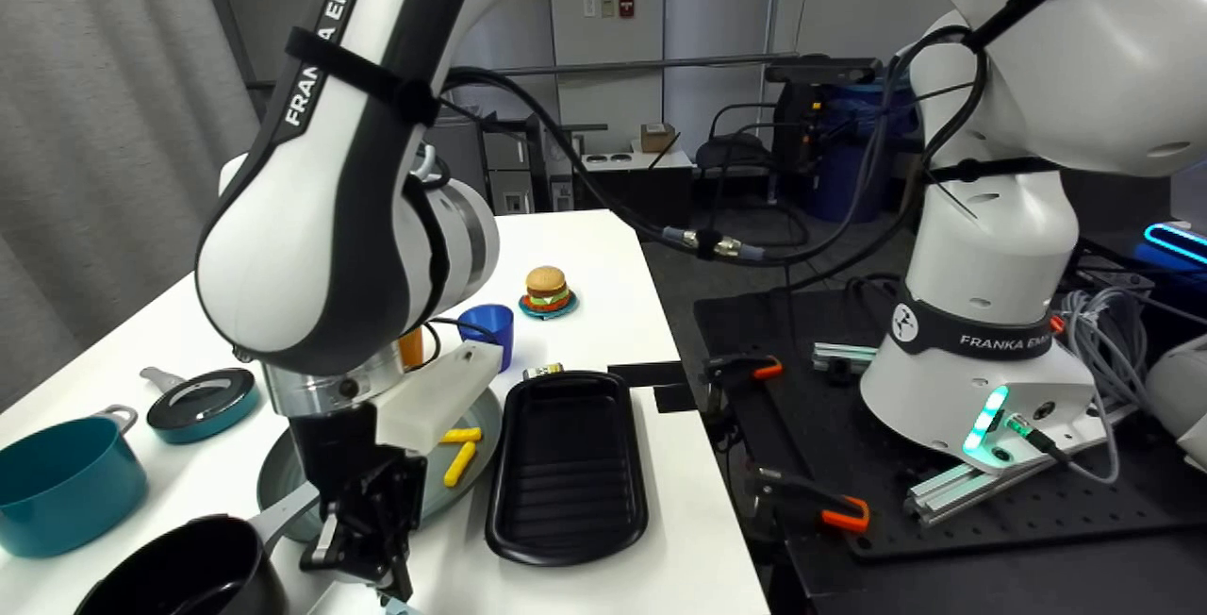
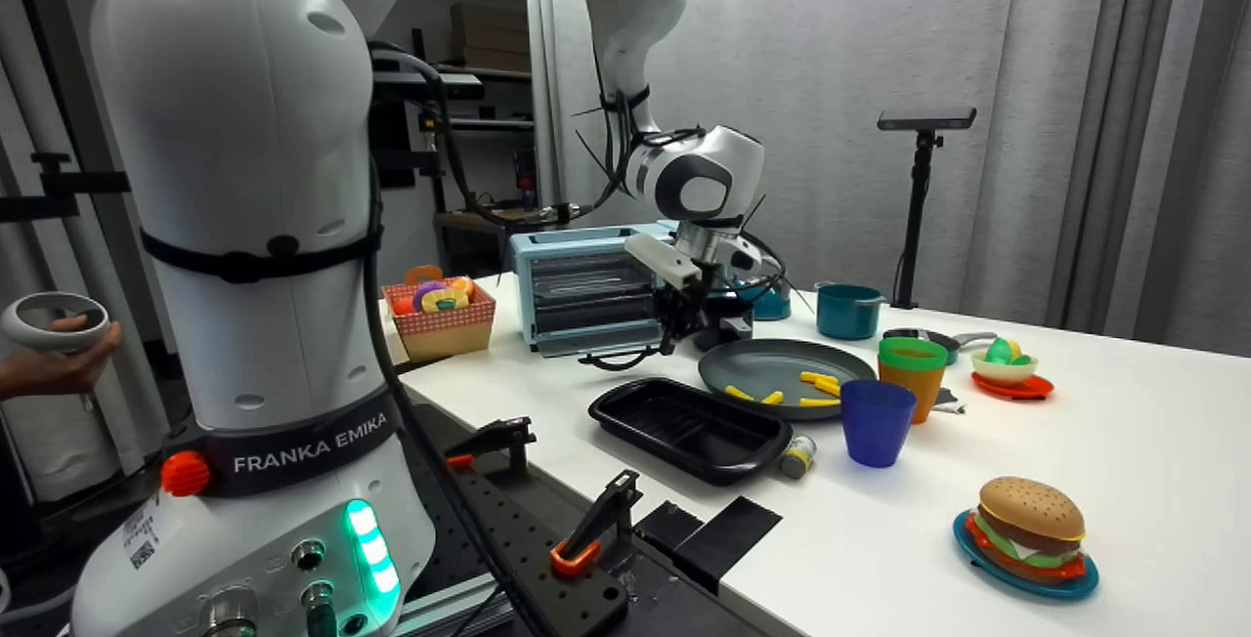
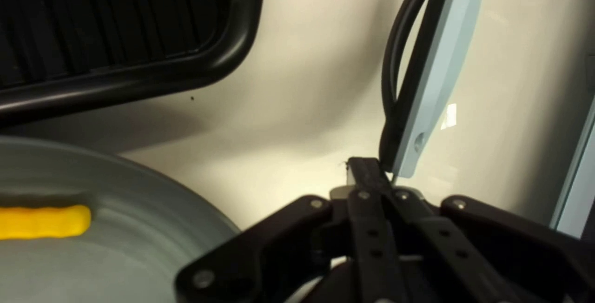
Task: Close the oven door
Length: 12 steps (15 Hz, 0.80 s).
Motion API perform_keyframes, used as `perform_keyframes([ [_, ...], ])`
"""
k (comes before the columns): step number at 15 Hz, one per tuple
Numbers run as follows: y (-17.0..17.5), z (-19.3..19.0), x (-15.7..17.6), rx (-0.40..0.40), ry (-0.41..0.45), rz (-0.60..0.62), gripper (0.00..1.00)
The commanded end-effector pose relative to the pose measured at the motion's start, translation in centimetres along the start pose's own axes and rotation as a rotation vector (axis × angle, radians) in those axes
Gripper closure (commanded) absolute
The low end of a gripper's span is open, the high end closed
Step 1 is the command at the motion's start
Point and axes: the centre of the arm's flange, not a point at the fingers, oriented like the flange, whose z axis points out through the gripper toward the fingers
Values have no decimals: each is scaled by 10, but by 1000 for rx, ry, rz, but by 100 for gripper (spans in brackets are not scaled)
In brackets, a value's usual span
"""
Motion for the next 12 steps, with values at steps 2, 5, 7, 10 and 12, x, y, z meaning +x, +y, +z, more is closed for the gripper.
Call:
perform_keyframes([
  [2,-19,-26,-3,36,50,-23,100],
  [5,-28,-34,-5,27,56,-36,100],
  [7,-35,-40,-7,24,61,-48,100],
  [10,-46,-48,-9,17,68,-67,100],
  [12,-53,-53,-11,11,75,-81,100],
])
